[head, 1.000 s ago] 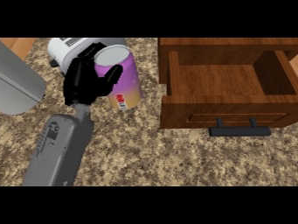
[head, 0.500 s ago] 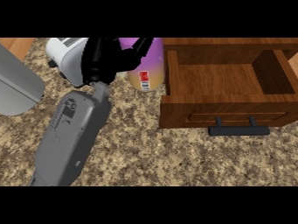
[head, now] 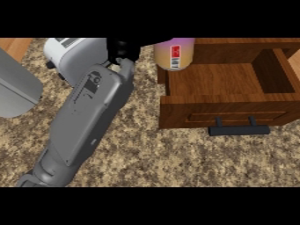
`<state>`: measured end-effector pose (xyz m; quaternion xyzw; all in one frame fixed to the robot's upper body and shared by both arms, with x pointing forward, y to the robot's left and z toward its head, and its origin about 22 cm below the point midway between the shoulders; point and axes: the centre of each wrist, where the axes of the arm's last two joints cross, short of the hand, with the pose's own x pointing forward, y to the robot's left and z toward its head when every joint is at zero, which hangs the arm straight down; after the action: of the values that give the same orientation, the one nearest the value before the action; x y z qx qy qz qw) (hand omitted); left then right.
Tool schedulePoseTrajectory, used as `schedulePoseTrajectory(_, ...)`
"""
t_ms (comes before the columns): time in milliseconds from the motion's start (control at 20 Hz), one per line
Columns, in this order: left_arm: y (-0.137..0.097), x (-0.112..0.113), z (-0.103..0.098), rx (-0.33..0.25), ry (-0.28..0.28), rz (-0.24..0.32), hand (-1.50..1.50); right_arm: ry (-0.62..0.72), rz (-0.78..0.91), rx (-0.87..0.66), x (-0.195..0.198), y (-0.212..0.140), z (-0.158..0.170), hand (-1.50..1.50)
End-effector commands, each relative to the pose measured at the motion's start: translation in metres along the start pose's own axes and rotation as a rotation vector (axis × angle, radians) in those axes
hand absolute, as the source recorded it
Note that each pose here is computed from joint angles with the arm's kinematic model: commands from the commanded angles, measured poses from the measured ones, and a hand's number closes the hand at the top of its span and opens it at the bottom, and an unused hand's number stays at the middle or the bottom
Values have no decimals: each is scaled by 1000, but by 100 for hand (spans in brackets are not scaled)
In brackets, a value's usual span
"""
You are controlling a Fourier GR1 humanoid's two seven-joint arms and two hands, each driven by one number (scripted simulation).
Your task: Pick up the can, place it into the drawer and close the drawer
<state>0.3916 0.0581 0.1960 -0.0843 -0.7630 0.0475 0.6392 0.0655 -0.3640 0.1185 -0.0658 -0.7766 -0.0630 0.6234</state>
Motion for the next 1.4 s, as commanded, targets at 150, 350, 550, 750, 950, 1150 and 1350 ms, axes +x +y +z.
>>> schedulePoseTrajectory(150, -41, 18, -14, -12, 16, -2, 150, -9, -7, 23, -1, 5, 1, -150)
schedulePoseTrajectory(350, -44, 11, -19, -33, 13, -25, 150, -6, 2, 16, 4, -2, -20, -150)
schedulePoseTrajectory(550, -62, 20, -30, -17, 41, -41, 150, -14, -5, 35, 0, 12, -10, -150)
schedulePoseTrajectory(750, -58, -1, -29, -15, 55, -40, 150, -33, 4, 9, 10, 7, 2, -150)
schedulePoseTrajectory(950, -69, 1, -30, -2, 48, -65, 150, -32, 10, 37, 11, 19, -3, -150)
schedulePoseTrajectory(1150, -80, -1, -27, 21, 56, -99, 150, -30, -12, 47, 10, 12, -28, -150)
schedulePoseTrajectory(1350, -70, -25, -19, 18, 91, -75, 150, -27, -13, 33, -2, 1, -14, -150)
